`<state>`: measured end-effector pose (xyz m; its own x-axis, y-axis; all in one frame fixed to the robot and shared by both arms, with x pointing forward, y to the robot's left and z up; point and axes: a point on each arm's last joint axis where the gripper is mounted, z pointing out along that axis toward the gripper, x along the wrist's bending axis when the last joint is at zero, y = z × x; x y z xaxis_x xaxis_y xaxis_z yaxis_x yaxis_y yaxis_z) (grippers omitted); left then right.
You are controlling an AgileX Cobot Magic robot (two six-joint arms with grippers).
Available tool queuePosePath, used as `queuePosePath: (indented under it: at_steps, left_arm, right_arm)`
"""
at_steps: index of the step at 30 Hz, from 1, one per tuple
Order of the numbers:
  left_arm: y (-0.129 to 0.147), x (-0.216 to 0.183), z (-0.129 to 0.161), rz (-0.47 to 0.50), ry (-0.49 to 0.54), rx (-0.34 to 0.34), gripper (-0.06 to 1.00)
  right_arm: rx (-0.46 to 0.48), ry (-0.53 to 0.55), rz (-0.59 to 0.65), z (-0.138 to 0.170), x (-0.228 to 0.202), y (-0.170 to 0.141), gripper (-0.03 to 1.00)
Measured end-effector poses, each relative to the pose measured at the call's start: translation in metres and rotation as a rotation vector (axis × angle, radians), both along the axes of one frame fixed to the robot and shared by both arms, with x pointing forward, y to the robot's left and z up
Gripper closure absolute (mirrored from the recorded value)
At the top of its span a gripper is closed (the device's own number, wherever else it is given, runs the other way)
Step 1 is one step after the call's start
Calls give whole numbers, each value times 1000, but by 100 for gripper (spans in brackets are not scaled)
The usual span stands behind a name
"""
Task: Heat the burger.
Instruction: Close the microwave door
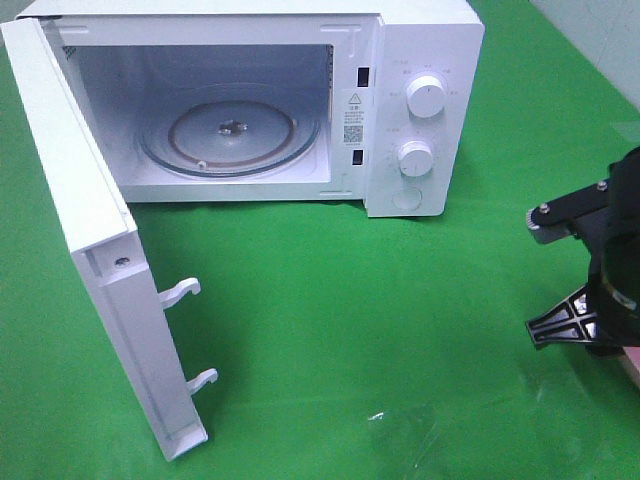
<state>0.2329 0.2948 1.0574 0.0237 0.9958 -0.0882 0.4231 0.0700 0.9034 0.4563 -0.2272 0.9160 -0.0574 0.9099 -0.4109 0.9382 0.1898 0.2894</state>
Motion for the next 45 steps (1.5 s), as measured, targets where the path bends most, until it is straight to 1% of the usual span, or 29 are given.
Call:
queuePosePath:
  at_steps: [1,3,6,8,9,10,13,15,16,18,21,22,23,26,27,28,29,31,34,38,42,45]
  left_arm:
    - [0,0,0,0,0,0,-3]
    - [0,0,0,0,0,0,-3]
    - [0,0,0,0,0,0,-3]
    - [0,0,0,0,0,0,-3]
    - [0,0,0,0,0,0,-3]
    - [0,0,0,0,0,0,-3]
    - [0,0,0,0,0,0,-3]
    - [0,0,0,0,0,0,-3]
    - [0,0,0,0,0,0,-3]
    - [0,0,0,0,0,0,-3]
    - [0,0,0,0,0,0,-3]
    - [0,0,0,0,0,0,-3]
    - [0,0,0,0,0,0,-3]
    - [0,0,0,0,0,0,-3]
    - [0,0,0,0,0,0,-3]
    - [0,0,0,0,0,0,-3]
    - [0,0,0,0,0,0,-3]
    - [0,0,0,0,0,0,-3]
    - [0,0,0,0,0,0,-3]
    - [0,0,0,0,0,0,-3]
    - [0,0,0,0,0,0,-3]
    - [0,0,0,0,0,0,-3]
  right_arm:
    - [0,0,0,0,0,0,49]
    - [110,-75,38,33,-9,1,48]
    - [131,-89,58,39,-11,1,48]
    - [239,-163,128,71,-26,0,47]
    - [239,-163,128,71,-26,0,47]
    - [284,-207,176,87,-36,-2,45]
    - [305,-234,195,95,-41,-3,44]
    - [357,-317,289,120,-61,-9,35]
    - [357,-317,289,120,-61,-9,35]
    - [414,-398,344,140,-82,-17,23]
    - [428,-419,354,145,-90,-20,21]
    - [446,-447,356,151,-101,-26,20]
    - [446,-447,356,151,-101,-26,20]
    - [474,-479,346,158,-122,-38,19]
    - [474,-479,346,158,-122,-38,19]
    - [483,-473,337,159,-131,-42,20]
    - [483,-473,337,159,-131,-42,20]
    - [487,-435,325,157,-144,-48,20]
    - [486,-425,322,156,-146,-49,20]
    - [469,-372,309,152,-151,-52,20]
    - [458,-346,303,147,-152,-53,20]
    - [454,-357,323,139,-159,-57,20]
